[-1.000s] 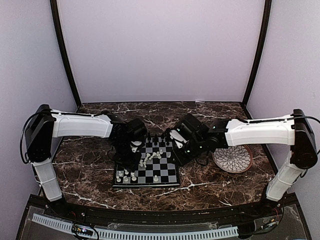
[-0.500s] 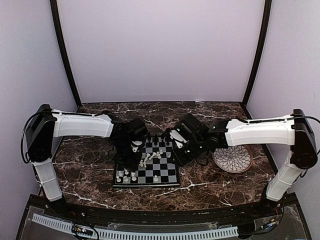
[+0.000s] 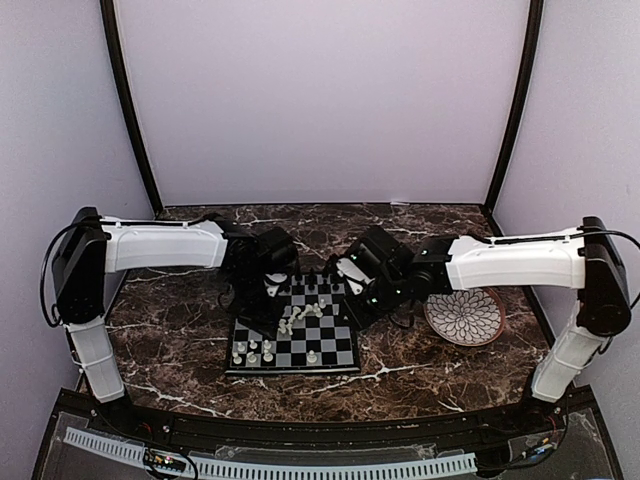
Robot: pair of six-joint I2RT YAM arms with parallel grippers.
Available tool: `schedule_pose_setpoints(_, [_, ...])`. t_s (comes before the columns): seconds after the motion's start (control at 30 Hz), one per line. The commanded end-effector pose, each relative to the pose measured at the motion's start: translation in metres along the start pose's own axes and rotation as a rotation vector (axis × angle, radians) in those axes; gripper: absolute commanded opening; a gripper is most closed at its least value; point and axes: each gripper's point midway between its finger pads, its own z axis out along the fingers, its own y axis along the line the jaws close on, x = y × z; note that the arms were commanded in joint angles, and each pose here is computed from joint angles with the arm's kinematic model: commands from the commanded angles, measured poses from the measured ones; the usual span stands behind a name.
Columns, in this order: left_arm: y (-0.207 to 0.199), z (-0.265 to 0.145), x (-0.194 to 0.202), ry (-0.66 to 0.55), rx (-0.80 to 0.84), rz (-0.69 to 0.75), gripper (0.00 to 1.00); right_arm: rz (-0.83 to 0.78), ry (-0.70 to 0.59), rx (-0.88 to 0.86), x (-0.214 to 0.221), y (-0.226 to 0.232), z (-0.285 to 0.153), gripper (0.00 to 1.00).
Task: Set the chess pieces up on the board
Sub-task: Place the pawn on c2, then pick up the pawn from the chessboard.
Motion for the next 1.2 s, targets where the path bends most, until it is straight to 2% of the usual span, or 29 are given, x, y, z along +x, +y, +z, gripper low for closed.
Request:
schedule_pose_setpoints(0.0, [-0.002, -0.036, -0.010, -0.075, -0.018, 0.028, 0.29, 0.014, -0.050, 0.000, -0.029, -0.007, 0.002, 0.30])
schedule_pose_setpoints(0.23, [-0.009, -0.080, -0.032, -0.258, 0.036, 0.012, 0.35, 0.035, -0.042, 0.025, -0.064, -0.023, 0.022, 0.29])
schedule_pose_setpoints(0.4, [-0.007, -0.097, -0.044, -0.350, 0.043, -0.015, 0.35, -0.015, 0.024, -0.035, -0.069, -0.011, 0.046, 0.28])
schedule_pose_setpoints(0.7, [-0.003, -0.111, -0.050, -0.422, 0.050, -0.031, 0.35, -0.027, 0.164, -0.034, -0.053, -0.011, 0.075, 0.32])
schedule_pose_setpoints(1.17, [0.002, -0.100, -0.043, -0.383, 0.038, -0.029, 0.35, -0.016, 0.174, -0.048, -0.058, -0.008, 0.094, 0.29])
